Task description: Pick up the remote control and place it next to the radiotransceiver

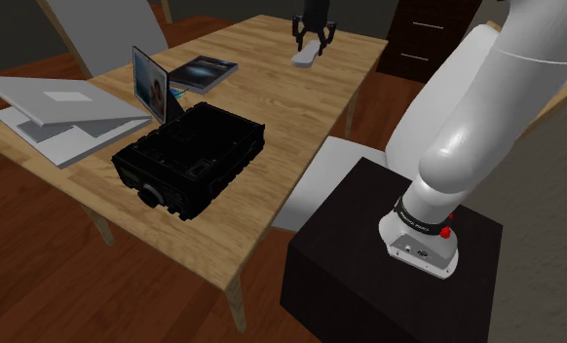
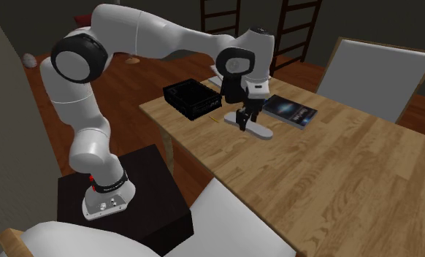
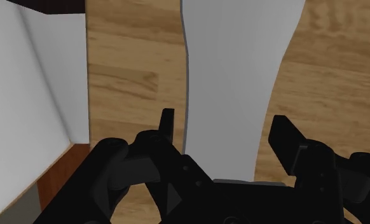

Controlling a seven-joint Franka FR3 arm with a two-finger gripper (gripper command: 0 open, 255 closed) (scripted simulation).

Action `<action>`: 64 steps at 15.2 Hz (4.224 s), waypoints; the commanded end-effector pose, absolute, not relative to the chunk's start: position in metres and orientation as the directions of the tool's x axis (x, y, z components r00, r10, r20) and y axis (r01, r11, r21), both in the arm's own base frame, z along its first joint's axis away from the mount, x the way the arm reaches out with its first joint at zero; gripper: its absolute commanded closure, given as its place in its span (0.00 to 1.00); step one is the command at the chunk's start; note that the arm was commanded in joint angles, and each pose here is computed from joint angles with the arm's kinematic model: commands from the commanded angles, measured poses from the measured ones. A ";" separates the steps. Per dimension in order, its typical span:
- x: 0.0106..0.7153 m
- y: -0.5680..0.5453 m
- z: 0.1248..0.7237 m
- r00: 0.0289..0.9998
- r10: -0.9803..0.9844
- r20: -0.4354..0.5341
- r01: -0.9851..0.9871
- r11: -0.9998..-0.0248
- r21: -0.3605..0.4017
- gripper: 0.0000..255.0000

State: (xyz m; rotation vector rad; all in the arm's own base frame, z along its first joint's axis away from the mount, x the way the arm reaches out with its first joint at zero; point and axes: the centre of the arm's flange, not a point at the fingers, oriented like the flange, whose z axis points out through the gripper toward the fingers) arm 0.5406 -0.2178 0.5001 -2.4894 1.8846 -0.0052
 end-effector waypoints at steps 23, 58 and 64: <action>0.545 -0.038 0.452 0.270 -0.963 -0.008 -0.963 -0.270 -0.017 1.00; 0.545 -0.038 0.360 0.270 -0.963 -0.008 -0.963 -0.270 -0.017 0.00; 0.545 -0.039 0.397 0.270 -0.963 -0.008 -0.963 -0.270 -0.017 0.00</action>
